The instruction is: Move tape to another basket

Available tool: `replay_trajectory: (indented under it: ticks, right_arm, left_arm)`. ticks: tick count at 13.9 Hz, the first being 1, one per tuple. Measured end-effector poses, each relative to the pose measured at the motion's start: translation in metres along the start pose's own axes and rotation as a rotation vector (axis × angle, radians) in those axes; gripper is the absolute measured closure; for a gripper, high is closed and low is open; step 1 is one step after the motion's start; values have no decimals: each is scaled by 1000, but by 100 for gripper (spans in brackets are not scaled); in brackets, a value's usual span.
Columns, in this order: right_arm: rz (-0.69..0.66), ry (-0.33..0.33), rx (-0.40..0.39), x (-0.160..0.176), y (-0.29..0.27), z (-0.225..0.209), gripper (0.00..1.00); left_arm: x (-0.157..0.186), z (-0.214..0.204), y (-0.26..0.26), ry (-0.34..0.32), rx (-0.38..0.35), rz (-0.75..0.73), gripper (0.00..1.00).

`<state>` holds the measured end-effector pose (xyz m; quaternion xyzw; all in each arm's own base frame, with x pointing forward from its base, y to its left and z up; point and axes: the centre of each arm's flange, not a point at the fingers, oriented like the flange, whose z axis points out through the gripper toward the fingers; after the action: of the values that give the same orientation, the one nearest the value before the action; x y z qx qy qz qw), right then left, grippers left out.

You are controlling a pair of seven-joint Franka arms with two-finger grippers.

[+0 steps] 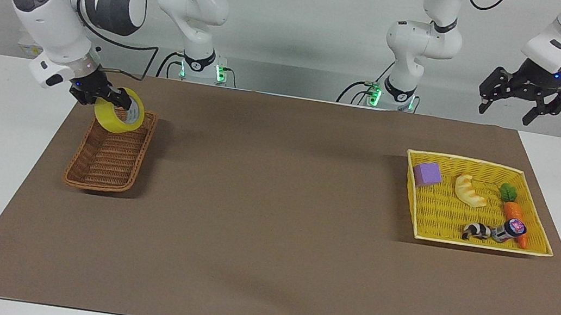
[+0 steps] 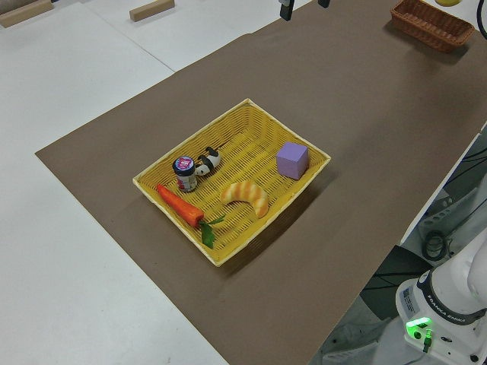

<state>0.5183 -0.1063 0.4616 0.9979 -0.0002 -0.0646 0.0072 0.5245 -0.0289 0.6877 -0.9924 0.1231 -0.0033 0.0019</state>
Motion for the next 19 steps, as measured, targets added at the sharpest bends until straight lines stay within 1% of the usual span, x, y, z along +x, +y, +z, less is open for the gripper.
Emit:
replay_trajectory:
  ticks: [3,7,9,10,11,13,14,16,18,19]
  right_arm:
    - [8,29,-15,4,10,25,100]
    - [-20,29,-26,5,32,82,100]
    - [-25,16,-29,2,37,106,100]
    - [-35,9,-28,1,38,113,96]
    - [-42,7,-28,1,37,115,86]
    - [-44,19,-33,3,38,109,64]
    - [-44,29,-37,5,39,103,52]
    - [-45,34,-42,8,39,87,32]
    - [-54,40,-59,11,39,70,8]
    - [-58,45,-68,11,39,65,0]
  left_arm:
    - [0,0,0,0,0,0,0]
    - [0,0,0,0,1,0,0]
    - [0,0,0,0,1,0,0]
    - [0,0,0,0,1,0,0]
    - [0,0,0,0,1,0,0]
    - [0,0,0,0,1,0,0]
    - [0,0,0,0,1,0,0]
    - [0,0,0,0,1,0,0]
    - [0,0,0,0,1,0,0]
    - [0,0,0,0,1,0,0]
